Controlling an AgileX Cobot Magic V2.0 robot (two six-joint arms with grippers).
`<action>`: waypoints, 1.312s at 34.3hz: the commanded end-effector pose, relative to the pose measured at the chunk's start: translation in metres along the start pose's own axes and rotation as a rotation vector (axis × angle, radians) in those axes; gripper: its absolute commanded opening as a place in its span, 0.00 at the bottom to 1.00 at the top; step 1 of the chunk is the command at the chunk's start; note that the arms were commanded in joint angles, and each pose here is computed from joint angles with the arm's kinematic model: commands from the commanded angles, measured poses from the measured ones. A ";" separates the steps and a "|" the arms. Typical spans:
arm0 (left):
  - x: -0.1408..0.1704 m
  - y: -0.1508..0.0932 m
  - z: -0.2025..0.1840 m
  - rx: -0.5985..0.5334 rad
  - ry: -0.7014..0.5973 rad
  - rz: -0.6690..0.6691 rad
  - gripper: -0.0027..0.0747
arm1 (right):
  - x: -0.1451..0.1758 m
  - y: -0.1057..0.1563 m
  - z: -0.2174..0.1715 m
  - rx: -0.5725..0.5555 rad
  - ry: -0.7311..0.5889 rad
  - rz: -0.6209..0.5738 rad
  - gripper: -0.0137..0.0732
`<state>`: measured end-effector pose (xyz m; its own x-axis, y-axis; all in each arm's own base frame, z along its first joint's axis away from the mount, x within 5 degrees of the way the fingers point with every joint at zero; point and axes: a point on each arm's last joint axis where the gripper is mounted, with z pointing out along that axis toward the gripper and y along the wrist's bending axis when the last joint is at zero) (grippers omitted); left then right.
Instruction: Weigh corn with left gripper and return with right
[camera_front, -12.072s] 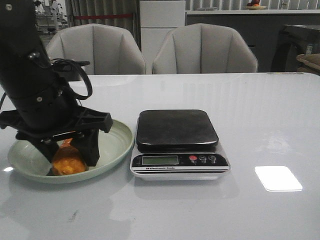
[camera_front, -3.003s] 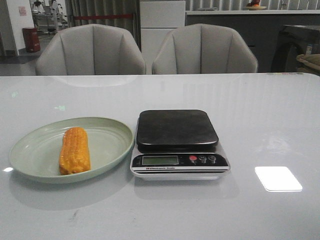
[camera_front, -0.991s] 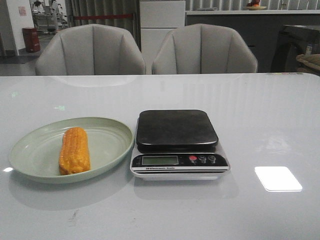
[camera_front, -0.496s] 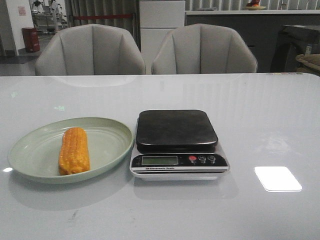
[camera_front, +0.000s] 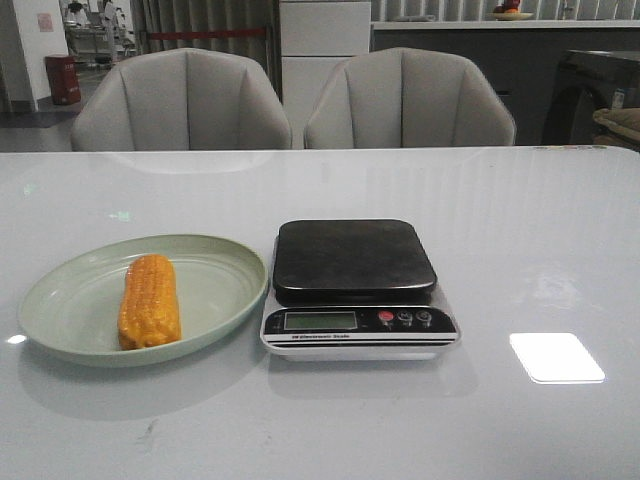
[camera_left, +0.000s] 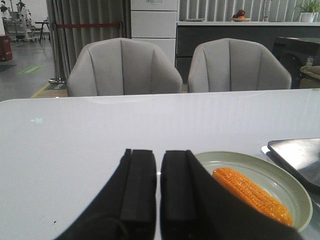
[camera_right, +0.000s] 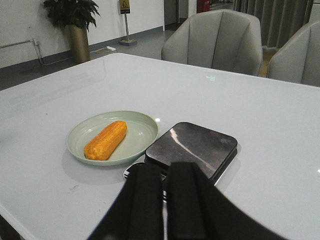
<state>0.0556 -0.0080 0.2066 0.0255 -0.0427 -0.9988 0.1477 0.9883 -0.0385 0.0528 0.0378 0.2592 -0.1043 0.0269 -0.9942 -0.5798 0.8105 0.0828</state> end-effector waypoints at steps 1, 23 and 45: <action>0.003 -0.001 -0.001 0.016 -0.063 -0.009 0.22 | -0.016 0.001 -0.001 -0.007 -0.104 -0.024 0.38; 0.003 -0.001 -0.001 0.016 -0.063 -0.009 0.22 | -0.016 0.001 -0.001 -0.004 -0.102 -0.024 0.38; 0.003 -0.001 -0.001 0.016 -0.063 -0.009 0.22 | 0.028 -0.035 -0.005 0.514 -0.208 -0.034 0.38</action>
<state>0.0556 -0.0080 0.2066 0.0254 -0.0431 -0.9987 0.1478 0.9882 -0.0389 0.0676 0.0073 0.2209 -0.0482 0.0760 -0.9959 -0.1050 0.9912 0.0807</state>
